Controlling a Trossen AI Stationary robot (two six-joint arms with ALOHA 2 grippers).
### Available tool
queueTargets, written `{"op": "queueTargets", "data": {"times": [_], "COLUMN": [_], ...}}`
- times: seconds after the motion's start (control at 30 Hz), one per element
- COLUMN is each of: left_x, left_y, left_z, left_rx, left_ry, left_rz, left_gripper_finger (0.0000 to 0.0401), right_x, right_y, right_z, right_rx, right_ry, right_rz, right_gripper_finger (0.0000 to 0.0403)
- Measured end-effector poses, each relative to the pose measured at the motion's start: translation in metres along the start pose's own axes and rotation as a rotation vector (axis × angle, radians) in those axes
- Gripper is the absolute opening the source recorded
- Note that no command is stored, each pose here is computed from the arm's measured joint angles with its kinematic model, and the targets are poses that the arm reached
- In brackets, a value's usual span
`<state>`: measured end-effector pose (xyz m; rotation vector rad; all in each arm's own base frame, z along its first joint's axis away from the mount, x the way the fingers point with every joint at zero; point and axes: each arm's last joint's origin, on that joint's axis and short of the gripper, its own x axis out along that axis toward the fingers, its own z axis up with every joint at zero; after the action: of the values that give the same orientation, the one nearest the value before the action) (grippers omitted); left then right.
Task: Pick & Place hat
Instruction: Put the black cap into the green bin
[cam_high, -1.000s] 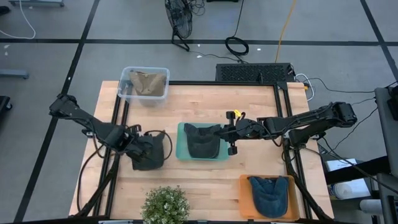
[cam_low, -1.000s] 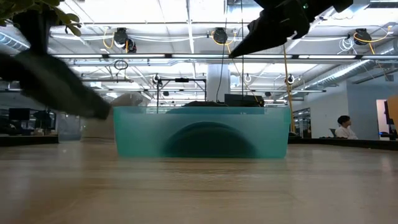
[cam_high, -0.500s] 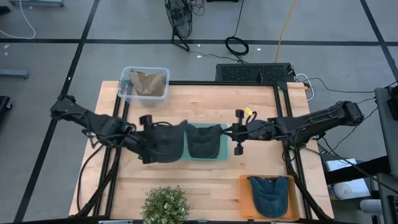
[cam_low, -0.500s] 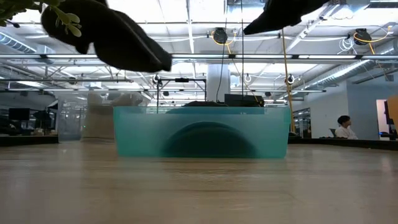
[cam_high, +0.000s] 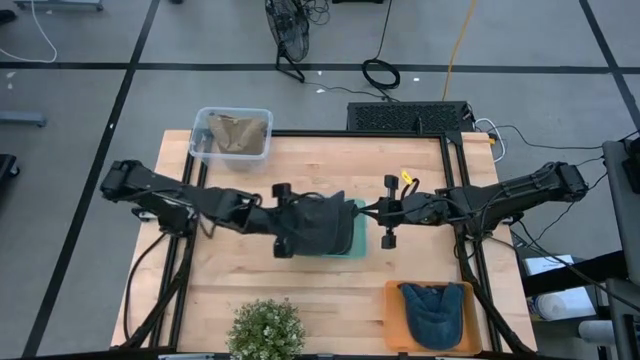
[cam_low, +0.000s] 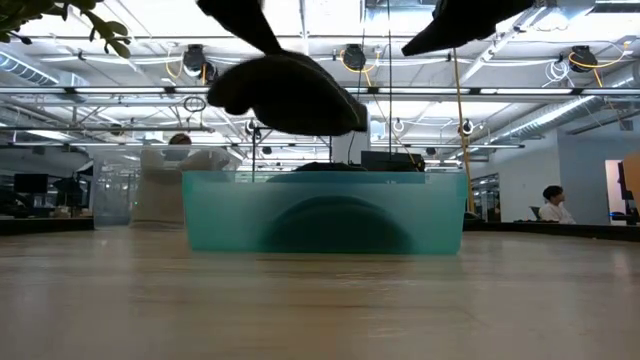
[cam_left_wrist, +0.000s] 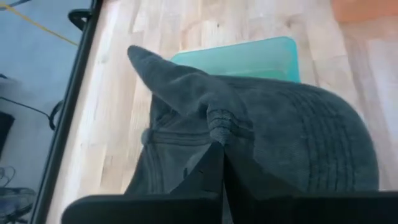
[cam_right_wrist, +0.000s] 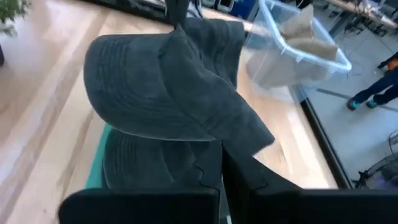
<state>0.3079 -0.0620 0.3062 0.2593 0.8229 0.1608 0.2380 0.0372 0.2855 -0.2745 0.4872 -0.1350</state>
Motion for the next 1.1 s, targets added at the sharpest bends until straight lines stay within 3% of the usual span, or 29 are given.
{"op": "queueTargets", "data": {"times": [0.47,0.77,0.93,1.1], "left_x": [0.065,0.104,0.115,0.109], "left_y": [0.011,0.015,0.013,0.012], "left_z": [0.004,-0.009,-0.014,-0.015], "left_rx": [-0.004,-0.086,-0.119,-0.138], "left_ry": [0.005,0.121,0.155,0.176], "left_rz": [-0.058,-0.037,-0.033,-0.024], "left_gripper_finger": [0.0015,0.0008,0.0035,0.0036], "right_x": [0.0,0.0,0.0,0.0], "right_y": [0.001,0.0,0.0,0.0], "right_z": [-0.006,-0.007,-0.008,-0.008], "right_rx": [-0.007,-0.007,-0.008,-0.01], "right_ry": [0.061,0.077,0.079,0.083], "right_rz": [0.007,-0.04,-0.04,-0.039], "right_gripper_finger": [0.0,0.0,0.0,0.0]}}
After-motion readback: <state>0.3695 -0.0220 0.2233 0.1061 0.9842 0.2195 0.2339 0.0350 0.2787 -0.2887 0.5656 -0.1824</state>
